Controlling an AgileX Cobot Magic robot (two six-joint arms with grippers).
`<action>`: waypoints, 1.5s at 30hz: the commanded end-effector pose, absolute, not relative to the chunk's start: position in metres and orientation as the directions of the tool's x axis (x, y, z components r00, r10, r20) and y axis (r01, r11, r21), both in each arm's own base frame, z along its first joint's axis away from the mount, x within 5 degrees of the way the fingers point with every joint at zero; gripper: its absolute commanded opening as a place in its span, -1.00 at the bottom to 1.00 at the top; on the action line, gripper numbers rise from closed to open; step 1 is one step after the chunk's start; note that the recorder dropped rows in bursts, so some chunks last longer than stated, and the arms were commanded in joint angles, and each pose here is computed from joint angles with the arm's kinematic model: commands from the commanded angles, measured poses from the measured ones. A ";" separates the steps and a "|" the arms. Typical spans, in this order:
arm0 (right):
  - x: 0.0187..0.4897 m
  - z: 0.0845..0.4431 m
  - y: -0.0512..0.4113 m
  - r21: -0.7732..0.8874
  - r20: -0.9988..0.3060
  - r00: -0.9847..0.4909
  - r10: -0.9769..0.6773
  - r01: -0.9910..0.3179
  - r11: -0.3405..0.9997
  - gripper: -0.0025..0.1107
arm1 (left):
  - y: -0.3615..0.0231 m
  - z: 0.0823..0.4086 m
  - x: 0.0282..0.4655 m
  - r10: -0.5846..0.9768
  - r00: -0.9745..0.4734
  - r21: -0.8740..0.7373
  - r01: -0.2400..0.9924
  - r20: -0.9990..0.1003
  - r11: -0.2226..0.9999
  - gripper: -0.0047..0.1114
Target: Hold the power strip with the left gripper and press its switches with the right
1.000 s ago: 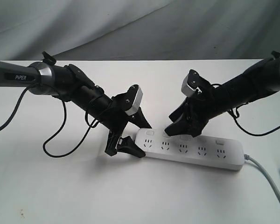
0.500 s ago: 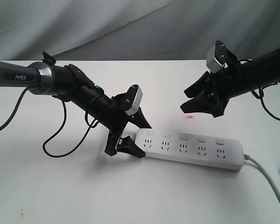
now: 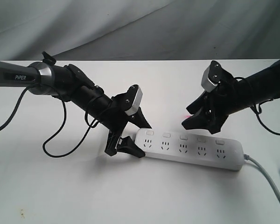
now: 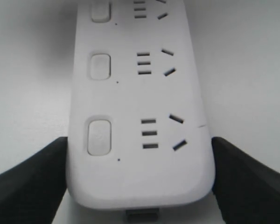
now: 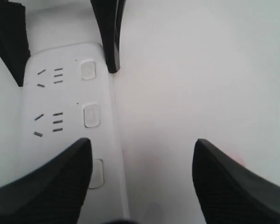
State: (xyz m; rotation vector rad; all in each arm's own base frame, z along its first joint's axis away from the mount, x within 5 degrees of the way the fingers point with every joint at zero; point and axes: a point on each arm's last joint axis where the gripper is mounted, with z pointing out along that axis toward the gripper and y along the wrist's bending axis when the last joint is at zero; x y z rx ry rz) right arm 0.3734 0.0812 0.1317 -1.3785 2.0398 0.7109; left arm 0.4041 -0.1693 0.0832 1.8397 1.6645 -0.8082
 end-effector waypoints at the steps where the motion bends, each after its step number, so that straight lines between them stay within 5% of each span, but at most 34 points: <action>1: 0.369 0.124 0.090 0.090 -0.686 -0.301 -0.662 -0.939 0.333 0.06 | -0.171 0.085 0.404 0.674 0.072 -0.006 0.994 -0.735 -0.113 -0.37; 45: 0.367 0.090 0.085 0.162 -0.605 -0.377 -0.702 -0.921 0.355 0.06 | -0.171 0.085 0.404 0.674 0.072 -0.006 0.994 -0.735 -0.113 -0.37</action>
